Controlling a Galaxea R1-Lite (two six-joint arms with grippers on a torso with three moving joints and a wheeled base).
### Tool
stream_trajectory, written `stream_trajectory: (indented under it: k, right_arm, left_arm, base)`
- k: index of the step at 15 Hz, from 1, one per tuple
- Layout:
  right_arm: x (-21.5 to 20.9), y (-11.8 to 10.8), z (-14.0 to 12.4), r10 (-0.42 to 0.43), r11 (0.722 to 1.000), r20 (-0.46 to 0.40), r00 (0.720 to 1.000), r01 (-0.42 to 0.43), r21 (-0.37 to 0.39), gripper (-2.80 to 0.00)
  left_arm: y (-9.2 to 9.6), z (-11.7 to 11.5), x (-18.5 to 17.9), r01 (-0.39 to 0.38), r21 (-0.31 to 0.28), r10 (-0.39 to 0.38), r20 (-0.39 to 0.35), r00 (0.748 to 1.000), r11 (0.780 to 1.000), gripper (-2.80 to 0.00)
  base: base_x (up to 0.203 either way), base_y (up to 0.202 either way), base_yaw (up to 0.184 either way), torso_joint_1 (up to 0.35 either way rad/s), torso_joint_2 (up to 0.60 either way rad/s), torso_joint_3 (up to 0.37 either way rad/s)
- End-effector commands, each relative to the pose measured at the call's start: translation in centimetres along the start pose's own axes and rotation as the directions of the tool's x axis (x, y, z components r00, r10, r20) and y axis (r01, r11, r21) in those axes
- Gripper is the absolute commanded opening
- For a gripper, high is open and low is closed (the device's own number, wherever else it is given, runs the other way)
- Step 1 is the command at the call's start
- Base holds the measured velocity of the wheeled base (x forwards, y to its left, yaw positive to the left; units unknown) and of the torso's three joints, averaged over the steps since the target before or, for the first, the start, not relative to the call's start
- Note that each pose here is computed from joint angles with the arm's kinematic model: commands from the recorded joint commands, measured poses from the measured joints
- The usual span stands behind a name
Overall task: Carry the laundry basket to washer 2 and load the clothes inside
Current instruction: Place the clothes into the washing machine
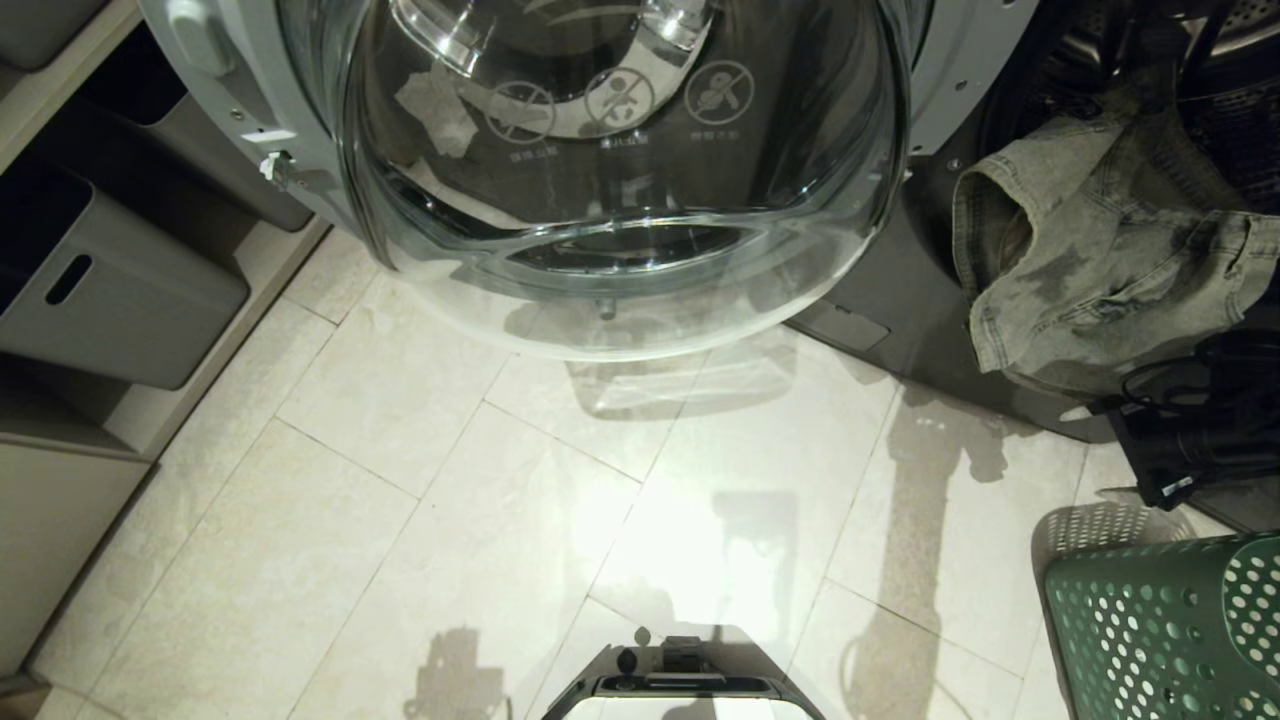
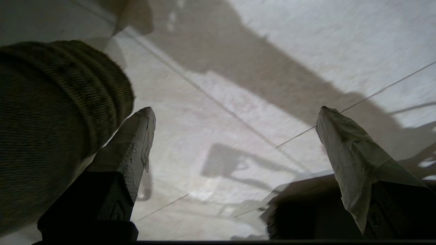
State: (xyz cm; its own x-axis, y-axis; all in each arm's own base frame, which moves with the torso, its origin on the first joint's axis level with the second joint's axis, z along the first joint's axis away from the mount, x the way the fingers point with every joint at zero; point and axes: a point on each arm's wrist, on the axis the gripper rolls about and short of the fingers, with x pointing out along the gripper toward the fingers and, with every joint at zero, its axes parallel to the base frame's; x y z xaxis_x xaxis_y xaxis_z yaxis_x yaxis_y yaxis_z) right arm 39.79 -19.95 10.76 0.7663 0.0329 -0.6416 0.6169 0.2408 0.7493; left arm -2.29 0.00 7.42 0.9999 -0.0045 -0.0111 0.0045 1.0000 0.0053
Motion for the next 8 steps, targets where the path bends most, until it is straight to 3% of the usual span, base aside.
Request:
stream_trajectory:
  k: [1, 3, 4, 8]
  right_arm:
    - [0.3, 0.4, -0.1, 0.076, 0.994, -0.102, 0.992, -0.067, 0.088, 0.00]
    - [0.5, 0.5, 0.1, 0.167, 0.973, -0.224, 0.960, -0.123, 0.196, 0.00]
    - [0.8, 0.6, 0.2, 0.215, 0.965, -0.265, 0.940, -0.163, 0.204, 0.00]
    - [1.4, 1.8, 1.1, 0.386, 0.923, -0.271, 0.882, -0.370, 0.108, 0.00]
  left_arm:
    - [0.0, 0.0, 0.0, 0.000, 0.001, 0.000, 0.000, 1.000, 1.000, -2.80]
    - [0.0, 0.0, 0.0, -0.001, -0.001, 0.001, 0.000, 1.000, 1.000, -2.80]
    - [0.0, 0.0, 0.0, 0.000, -0.001, 0.000, 0.000, 1.000, 1.000, -2.80]
    - [0.0, 0.0, 0.0, 0.000, 0.001, 0.000, 0.000, 1.000, 1.000, -2.80]
  base:
    - [0.000, 0.000, 0.000, 0.000, 0.00, 0.000]
    - [0.000, 0.000, 0.000, 0.000, 0.00, 0.000]
    - [0.000, 0.000, 0.000, 0.000, 0.00, 0.000]
    - [0.000, 0.000, 0.000, 0.000, 0.00, 0.000]
